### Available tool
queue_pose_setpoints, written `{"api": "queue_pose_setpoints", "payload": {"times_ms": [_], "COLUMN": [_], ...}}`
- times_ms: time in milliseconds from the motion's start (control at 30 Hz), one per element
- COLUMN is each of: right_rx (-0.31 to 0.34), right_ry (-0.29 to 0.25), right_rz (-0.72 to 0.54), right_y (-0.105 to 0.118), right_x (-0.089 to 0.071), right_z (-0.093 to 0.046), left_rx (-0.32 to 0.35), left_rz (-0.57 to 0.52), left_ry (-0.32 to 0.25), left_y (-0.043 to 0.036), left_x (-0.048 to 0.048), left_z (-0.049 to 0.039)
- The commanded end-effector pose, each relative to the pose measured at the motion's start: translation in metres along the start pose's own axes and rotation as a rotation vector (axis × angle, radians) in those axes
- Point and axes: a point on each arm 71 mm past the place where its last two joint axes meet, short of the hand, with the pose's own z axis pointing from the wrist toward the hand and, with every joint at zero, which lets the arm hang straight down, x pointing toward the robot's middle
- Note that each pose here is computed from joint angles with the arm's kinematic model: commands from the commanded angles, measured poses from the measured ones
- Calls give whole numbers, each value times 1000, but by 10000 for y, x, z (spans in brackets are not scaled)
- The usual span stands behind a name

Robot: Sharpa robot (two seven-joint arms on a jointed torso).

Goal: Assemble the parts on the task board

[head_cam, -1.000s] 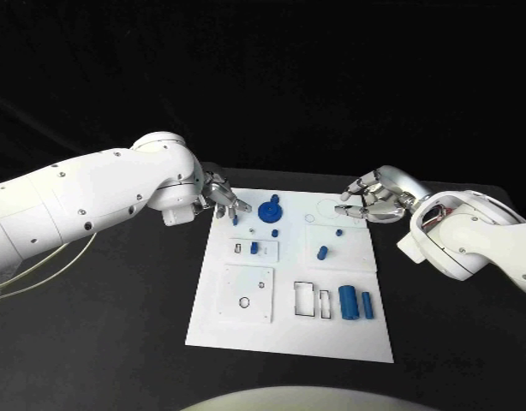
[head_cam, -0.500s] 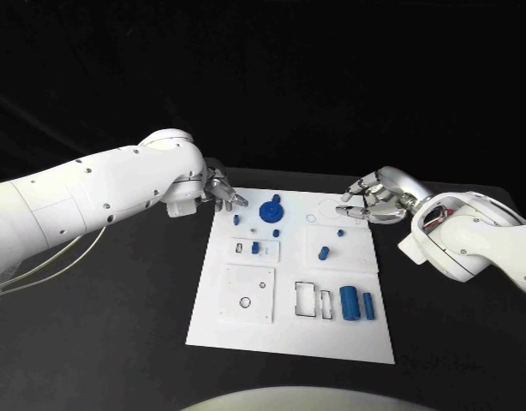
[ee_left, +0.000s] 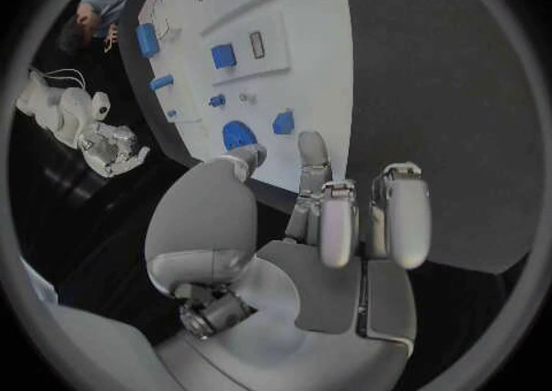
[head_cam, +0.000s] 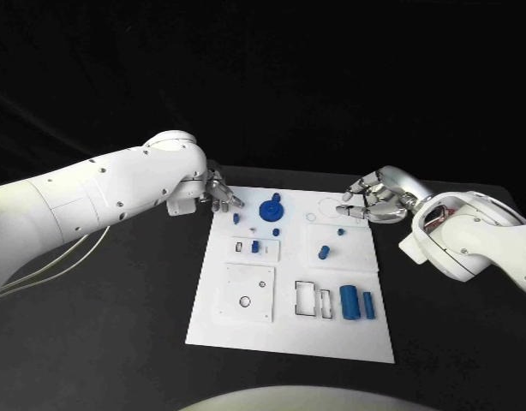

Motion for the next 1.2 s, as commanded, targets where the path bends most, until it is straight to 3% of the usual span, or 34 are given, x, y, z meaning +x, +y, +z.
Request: {"api": "queue_pose_setpoints", "payload": {"times_ms": [33, 467, 1200], "right_rx": [-10, -12, -11], "right_ry": [8, 10, 13], "right_rz": [-3, -4, -4], "right_y": [14, 22, 24], "right_x": [15, 23, 30], "right_z": [6, 18, 24], "left_rx": [27, 34, 44], "left_rz": [6, 10, 4], "left_ry": [49, 90, 106], "left_y": [-42, -63, -83], "left_x": [38, 113, 156], "left_z": [16, 47, 65]}}
